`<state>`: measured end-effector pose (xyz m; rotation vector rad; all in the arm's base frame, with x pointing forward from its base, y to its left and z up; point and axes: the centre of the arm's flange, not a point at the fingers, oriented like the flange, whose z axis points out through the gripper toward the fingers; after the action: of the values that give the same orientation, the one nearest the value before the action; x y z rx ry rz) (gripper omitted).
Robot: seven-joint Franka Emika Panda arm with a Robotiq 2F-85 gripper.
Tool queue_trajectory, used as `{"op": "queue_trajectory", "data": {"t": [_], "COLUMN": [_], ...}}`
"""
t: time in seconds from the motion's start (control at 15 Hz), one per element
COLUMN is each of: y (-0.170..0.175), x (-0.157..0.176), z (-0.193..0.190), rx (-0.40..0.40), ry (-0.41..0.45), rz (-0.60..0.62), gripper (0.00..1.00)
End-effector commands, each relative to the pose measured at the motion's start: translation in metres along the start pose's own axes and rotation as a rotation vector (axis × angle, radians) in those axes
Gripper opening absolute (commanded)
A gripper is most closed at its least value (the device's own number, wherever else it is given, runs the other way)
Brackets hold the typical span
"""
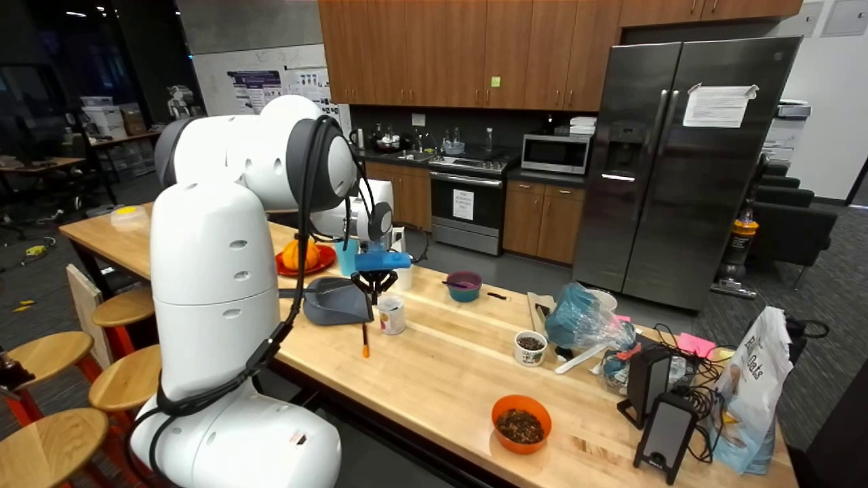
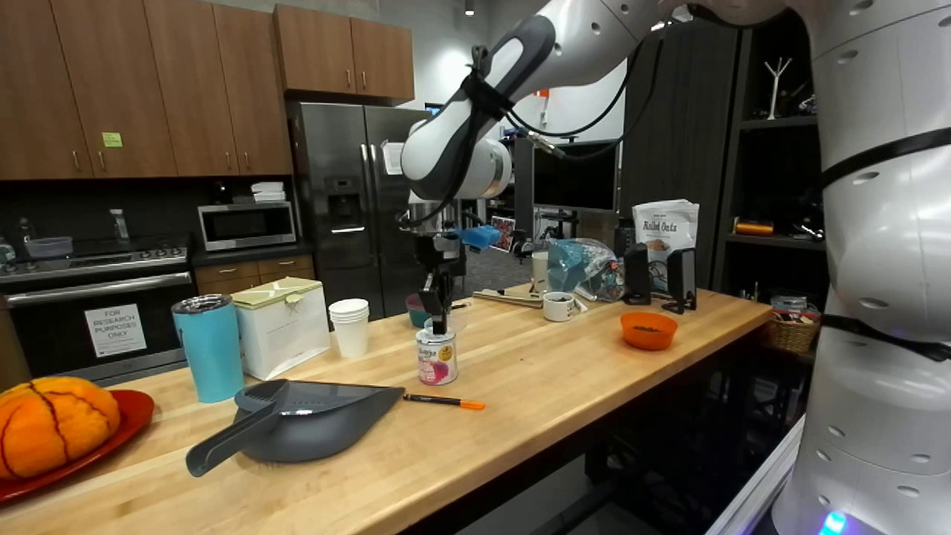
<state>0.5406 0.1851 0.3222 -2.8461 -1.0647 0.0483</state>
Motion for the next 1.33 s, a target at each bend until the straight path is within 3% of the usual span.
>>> {"op": "queue_trajectory", "data": {"t": [0.0, 1.27], "y": [0.004, 0.013], "x": [0.01, 0.031], "z": [0.005, 0.009], "rx": [0.039, 0.035], "ry": [0.007, 0.012], "rz": [-0.012, -0.005], "gripper": [0.0, 0.0]}}
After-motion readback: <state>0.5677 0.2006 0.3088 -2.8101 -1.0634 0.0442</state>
